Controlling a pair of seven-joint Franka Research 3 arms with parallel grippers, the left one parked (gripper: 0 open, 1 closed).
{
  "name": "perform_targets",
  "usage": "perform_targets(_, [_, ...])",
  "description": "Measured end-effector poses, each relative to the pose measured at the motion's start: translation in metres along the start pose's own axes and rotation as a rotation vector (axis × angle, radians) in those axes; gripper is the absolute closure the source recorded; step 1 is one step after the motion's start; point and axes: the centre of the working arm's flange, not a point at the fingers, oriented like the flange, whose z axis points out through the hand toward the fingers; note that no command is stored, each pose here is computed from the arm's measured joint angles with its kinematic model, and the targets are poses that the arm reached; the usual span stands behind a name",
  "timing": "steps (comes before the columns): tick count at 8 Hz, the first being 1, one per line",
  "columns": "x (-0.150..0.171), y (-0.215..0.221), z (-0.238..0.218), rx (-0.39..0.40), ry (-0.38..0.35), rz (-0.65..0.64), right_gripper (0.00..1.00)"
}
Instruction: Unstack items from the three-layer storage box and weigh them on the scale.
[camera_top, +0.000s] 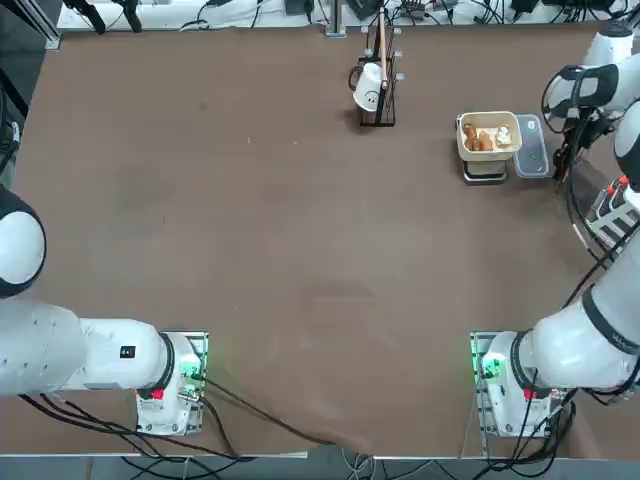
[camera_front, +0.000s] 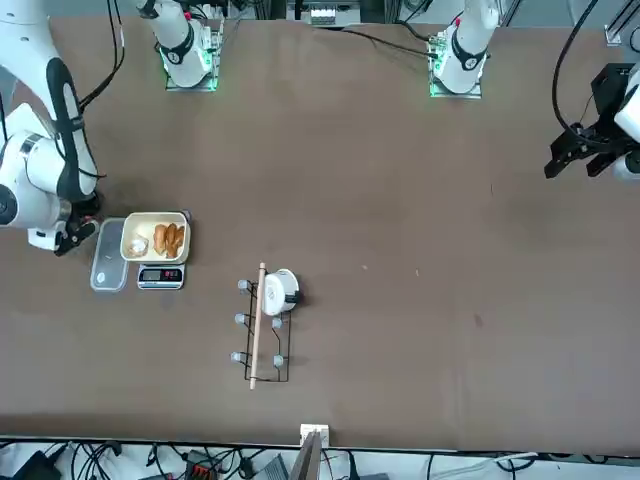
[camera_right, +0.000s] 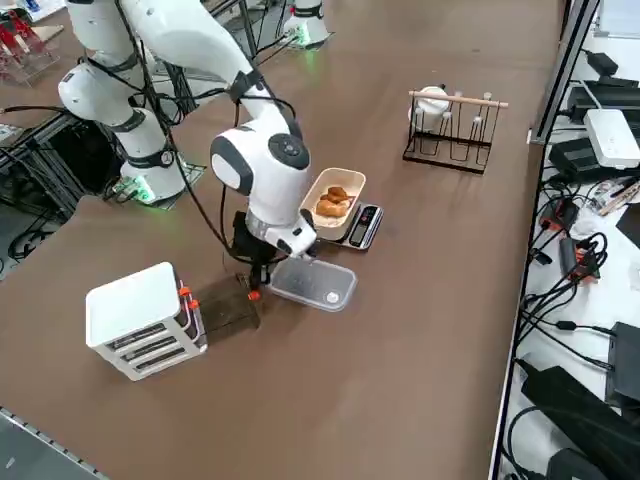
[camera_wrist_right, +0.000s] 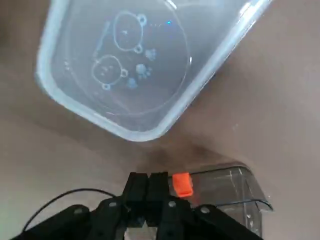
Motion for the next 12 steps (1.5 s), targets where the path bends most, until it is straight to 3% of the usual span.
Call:
perform_targets(2, [-0.001, -0.002, 0.008, -0.014, 0.000, -0.009, 0.98])
perform_targets(5, [-0.038, 0.018, 0.020, -0.039, -0.079, -0.001, 0.98])
perform_targets(9, [-0.073, 0.025, 0.041, -0.010, -0.127, 0.036, 0.98])
perform_targets(12, [-0.076, 0.026, 0.041, -0.021, -0.142, 0.023, 0.98])
